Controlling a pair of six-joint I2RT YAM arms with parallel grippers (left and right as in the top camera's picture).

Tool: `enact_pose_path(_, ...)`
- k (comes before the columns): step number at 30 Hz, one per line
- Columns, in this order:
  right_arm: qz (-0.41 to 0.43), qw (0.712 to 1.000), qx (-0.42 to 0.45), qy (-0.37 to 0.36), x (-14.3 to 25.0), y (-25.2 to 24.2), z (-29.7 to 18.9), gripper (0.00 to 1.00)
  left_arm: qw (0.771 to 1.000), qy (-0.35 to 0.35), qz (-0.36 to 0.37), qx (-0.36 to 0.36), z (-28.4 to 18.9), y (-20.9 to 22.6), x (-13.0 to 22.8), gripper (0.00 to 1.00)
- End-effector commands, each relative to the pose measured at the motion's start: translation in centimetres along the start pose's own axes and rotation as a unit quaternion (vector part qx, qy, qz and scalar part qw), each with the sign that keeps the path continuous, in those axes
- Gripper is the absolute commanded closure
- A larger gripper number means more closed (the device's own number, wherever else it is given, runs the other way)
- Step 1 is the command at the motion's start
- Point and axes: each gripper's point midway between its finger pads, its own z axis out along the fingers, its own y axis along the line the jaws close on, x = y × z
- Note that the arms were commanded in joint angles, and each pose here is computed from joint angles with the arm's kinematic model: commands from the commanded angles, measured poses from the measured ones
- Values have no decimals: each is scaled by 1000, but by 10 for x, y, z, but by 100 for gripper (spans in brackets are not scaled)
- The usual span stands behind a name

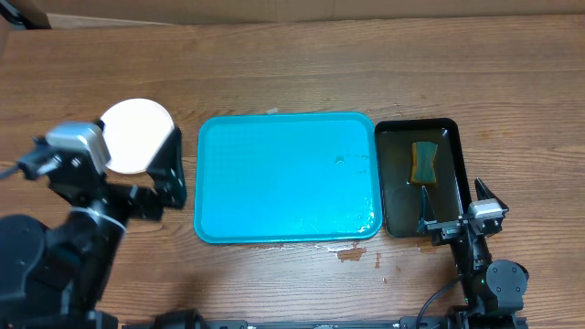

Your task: Clean dirty plates on tray and stack at the side

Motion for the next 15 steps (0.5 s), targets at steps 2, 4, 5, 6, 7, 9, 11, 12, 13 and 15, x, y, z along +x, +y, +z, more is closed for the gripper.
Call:
enact_pose_path(2, -2, 1000, 1, 0, 3, 0, 0, 0, 999, 38, 0, -6, 1, 5, 40, 0)
enact_pose_path(4, -2, 1000, 1, 0, 3, 0, 0, 0, 998, 55, -2, -18, 2, 11, 61, 0)
enact_pose_path(5, -2, 1000, 1, 0, 3, 0, 0, 0, 998, 66, -5, -24, 3, 15, 77, 0)
enact_pose_path(6, -2, 1000, 1, 0, 3, 0, 0, 0, 997, 73, -7, -25, 4, 16, 88, 0)
enact_pose_path(7, -2, 1000, 1, 0, 3, 0, 0, 0, 997, 77, -7, -23, 4, 17, 98, 0)
enact_pose_path(9, -2, 1000, 1, 0, 3, 0, 0, 0, 997, 69, -3, -23, 6, 19, 116, 0)
enact_pose_path(11, -2, 1000, 1, 0, 3, 0, 0, 0, 999, 47, 6, -16, 7, 18, 124, 0)
enact_pose_path(12, -2, 1000, 1, 0, 3, 0, 0, 0, 999, 27, 13, -11, 8, 17, 126, 0)
enact_pose_path(13, -2, 1000, 1, 0, 3, 0, 0, 0, 1000, 7, 19, -7, 8, 16, 126, 0)
enact_pose_path(15, -2, 1000, 1, 0, 3, 0, 0, 0, 998, -58, 38, 6, 7, 12, 120, 0)
